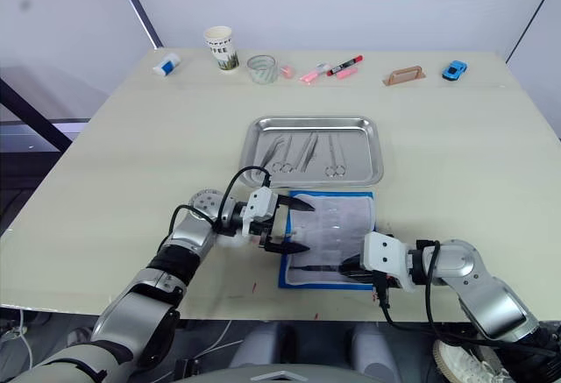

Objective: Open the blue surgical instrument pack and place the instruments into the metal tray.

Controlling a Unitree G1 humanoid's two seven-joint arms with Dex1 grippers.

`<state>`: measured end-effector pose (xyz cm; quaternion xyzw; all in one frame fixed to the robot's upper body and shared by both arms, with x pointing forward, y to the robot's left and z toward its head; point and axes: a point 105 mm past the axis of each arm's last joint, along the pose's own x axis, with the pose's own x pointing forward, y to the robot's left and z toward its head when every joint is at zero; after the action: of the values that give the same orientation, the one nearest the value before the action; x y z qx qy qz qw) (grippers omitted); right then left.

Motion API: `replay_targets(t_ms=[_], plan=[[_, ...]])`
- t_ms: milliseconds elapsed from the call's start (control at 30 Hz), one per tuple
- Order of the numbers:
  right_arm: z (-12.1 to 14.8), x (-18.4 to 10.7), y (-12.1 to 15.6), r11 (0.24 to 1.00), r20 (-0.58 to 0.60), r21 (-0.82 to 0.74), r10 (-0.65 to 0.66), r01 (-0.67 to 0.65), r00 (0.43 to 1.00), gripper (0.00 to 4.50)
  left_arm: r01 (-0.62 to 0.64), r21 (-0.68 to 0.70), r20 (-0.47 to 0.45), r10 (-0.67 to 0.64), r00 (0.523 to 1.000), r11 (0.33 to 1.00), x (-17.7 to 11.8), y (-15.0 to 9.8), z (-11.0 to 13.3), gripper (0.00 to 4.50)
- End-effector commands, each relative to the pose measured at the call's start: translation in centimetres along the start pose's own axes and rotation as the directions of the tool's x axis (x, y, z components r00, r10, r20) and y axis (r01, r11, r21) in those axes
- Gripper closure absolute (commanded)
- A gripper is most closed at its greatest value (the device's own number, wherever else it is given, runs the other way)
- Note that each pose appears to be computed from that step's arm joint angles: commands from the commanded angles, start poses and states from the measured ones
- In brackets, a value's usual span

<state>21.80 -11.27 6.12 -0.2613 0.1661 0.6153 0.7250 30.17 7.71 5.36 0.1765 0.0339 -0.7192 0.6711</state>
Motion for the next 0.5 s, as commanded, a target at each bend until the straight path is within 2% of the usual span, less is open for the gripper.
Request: replay_targets(t_ms=[33,500], plan=[[0.5,-1.6,-0.9,1.0,-0.062,0.003,-0.03,0.03,0.998,4.39,0.003,-0.112,-0.064,-0.011,0.998,0.994,0.1,-1.6,-2.9,0.0],[2.3,-4.1,-1.2,1.0,-0.195,-0.013,-0.025,0.023,0.981,4.41,0.002,-0.115,-0.072,-0.011,0.997,0.993,0.4,-1.5,-3.1,0.0]])
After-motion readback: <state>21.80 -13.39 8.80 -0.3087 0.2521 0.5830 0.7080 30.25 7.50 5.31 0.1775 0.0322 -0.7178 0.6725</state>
